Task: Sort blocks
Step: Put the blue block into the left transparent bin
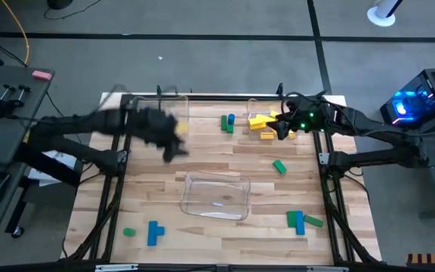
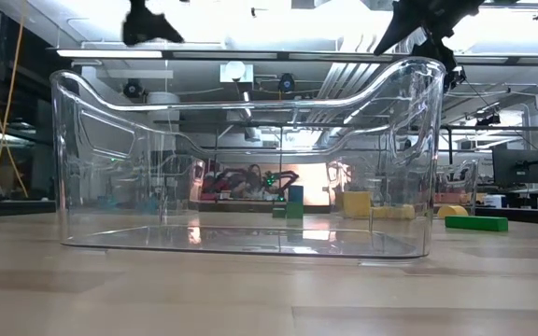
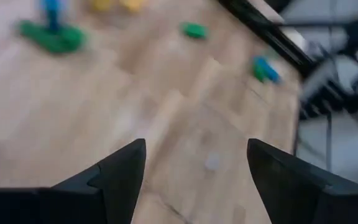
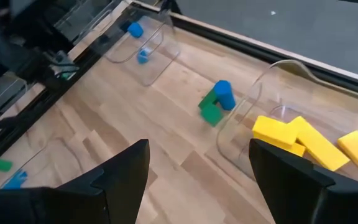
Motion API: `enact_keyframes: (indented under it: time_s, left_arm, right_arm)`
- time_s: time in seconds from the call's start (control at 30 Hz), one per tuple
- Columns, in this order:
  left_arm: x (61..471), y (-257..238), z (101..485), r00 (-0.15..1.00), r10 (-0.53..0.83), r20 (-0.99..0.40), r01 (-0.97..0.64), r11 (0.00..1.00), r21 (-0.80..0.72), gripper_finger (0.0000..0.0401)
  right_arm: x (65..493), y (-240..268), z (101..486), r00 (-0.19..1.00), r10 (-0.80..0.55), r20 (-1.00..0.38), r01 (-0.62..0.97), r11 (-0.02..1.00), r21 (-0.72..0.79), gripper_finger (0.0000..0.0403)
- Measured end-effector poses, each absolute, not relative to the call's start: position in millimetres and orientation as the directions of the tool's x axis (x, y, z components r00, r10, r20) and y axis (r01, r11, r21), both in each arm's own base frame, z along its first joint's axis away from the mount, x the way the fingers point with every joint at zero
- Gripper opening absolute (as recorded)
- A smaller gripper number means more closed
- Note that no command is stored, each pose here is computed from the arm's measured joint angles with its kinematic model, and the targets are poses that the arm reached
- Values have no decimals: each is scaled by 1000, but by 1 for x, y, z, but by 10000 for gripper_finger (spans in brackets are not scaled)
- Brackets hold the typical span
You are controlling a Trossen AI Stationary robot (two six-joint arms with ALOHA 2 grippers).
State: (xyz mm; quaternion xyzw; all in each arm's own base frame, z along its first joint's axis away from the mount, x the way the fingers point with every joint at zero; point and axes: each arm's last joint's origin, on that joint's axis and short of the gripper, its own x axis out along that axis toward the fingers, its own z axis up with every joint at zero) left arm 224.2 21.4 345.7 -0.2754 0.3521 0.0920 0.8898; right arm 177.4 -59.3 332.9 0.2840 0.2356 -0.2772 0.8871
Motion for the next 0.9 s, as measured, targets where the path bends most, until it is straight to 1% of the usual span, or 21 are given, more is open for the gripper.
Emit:
enact_keyframes:
  time_s: [0.1,0.2,0.27,0.4,0.53,0.63,0.73,0.8,0.9]
  left_arm:
    - [222,-29,330,695,-54,-717,-292,890,-351,268]
    - [214,-74,302,617,-75,-783,-261,920,-294,268]
    - [208,-101,280,544,-105,-832,-219,940,-262,268]
    - [193,-144,237,375,-109,-920,-93,984,-155,268]
    - [191,-175,206,290,-88,-953,1,996,-92,268]
    - [194,-190,189,260,-108,-959,34,994,-102,268]
    - [199,-201,180,225,-197,-954,53,980,-190,268]
    - [201,-205,178,227,-238,-944,60,971,-230,268]
    - [204,-208,177,240,-258,-936,55,966,-252,268]
  right_arm:
    - [178,-56,333,741,-346,-575,614,696,372,272]
    - [179,-54,333,740,-350,-574,615,699,366,272]
    - [179,-54,333,740,-351,-574,615,699,366,272]
    - [179,-54,333,740,-351,-574,617,694,371,272]
    - [179,-55,333,739,-353,-574,619,691,372,272]
    - [179,-55,333,739,-353,-574,619,691,372,272]
    - [179,-55,333,739,-353,-574,619,692,371,272]
    - [179,-55,333,739,-354,-574,619,692,371,272]
    - [179,-55,333,739,-354,-574,619,693,370,272]
